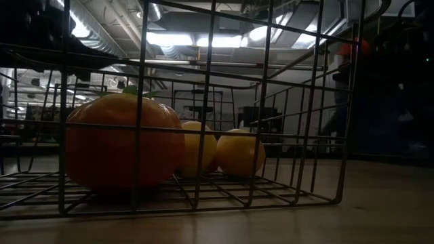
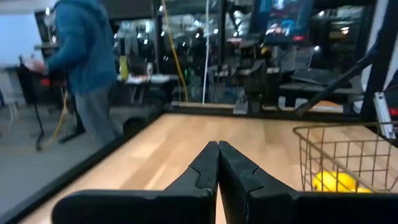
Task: Sort produce into baskets
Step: Return to Home Position
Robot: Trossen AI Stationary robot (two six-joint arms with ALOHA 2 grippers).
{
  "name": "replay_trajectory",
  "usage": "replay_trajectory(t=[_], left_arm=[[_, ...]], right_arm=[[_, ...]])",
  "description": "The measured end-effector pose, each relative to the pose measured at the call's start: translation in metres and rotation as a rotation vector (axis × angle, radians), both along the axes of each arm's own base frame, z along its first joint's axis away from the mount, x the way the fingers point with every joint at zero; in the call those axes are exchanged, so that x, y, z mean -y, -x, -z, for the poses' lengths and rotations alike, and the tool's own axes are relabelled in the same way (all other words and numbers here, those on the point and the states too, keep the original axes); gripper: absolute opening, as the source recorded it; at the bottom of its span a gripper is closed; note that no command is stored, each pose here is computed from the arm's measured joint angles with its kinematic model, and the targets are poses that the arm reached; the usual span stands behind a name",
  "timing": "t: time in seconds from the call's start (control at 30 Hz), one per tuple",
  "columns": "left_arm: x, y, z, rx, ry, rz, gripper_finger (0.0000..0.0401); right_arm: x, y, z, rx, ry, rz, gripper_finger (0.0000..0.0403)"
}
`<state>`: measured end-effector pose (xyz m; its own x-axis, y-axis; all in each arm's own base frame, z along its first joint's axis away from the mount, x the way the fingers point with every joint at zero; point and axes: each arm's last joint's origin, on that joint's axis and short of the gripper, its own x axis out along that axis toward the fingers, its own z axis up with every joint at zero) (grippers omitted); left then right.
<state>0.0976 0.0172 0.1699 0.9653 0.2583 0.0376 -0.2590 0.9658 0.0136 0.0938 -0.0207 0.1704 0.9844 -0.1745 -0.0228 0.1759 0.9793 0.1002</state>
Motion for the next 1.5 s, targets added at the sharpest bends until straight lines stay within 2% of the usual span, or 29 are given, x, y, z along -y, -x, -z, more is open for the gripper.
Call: replay_trajectory(t=[0.17,0.43,0.9,1.17,1.5], left_arm=[[0.0021,0.0018,-0.0036,0.027,-0.062,0.061,0.0003],[0.0046,0.0014,-0.0035,0.023,-0.087,0.146,0.0003],[0.0044,0.0011,0.0023,-0.029,-0.042,0.145,0.0003],[0.0044,0.0011,0.0024,-0.012,0.050,0.147,0.0004],[0.0044,0.0011,0.0024,-0.013,0.044,0.147,0.0004]], right_arm=[[0.0000,0.0000,0.0000,0.000,0.000,0.000,0.0193],[0.0000,0.0000,0.0000,0.000,0.000,0.000,0.0193],[0.0000,0.0000,-0.0001,0.000,0.000,0.000,0.0193],[0.0000,0.0000,0.0000,0.000,0.000,0.000,0.0193],[0.0000,0.0000,-0.0001,0.001,0.000,0.000,0.0193]])
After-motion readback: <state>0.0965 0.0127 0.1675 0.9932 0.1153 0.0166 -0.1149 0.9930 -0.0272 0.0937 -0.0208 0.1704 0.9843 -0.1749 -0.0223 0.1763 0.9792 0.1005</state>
